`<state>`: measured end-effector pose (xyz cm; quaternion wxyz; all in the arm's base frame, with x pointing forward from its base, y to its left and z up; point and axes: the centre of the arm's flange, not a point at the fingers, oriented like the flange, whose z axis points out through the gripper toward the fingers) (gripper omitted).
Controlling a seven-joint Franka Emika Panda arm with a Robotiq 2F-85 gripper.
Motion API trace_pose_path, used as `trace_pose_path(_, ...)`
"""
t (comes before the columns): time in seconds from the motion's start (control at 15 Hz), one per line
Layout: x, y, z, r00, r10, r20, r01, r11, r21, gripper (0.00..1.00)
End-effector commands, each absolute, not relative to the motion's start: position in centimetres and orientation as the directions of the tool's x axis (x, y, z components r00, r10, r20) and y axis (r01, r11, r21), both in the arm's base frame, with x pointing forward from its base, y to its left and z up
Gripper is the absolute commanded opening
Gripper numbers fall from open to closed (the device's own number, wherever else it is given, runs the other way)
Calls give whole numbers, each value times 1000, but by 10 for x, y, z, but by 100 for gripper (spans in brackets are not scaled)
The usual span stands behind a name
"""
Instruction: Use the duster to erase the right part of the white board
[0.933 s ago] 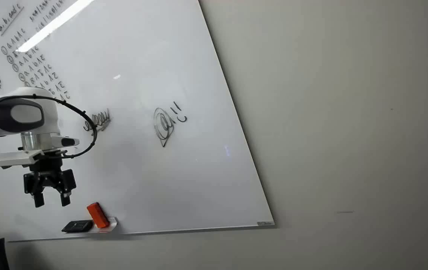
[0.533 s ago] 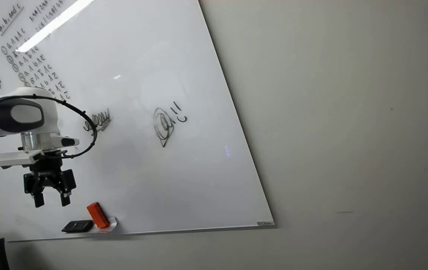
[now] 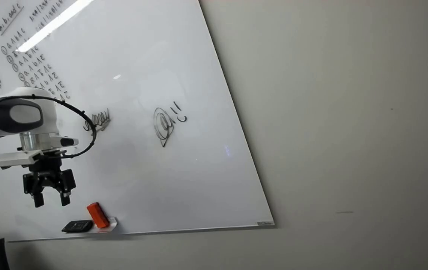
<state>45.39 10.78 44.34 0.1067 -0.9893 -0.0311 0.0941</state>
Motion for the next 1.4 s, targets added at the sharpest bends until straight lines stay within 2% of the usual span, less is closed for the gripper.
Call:
trace_pose_path(0.0, 437, 143, 452, 990, 114, -79, 100, -983, -155, 100)
trace_pose_path(0.27, 421, 195, 456, 985, 172, 5, 172, -981, -89, 100)
trace_pose_path(0.67, 427, 199, 455, 980, 196, -36, 191, -976, -105, 100)
trace_pose_path(0.8, 434, 207, 455, 981, 190, -40, 188, -980, -58, 100)
trace_pose_path(1.13, 439, 278, 448, 979, 203, 32, 190, -953, 235, 100)
trace_pose_path(1.33, 441, 312, 429, 974, 209, 92, 169, -931, 324, 100)
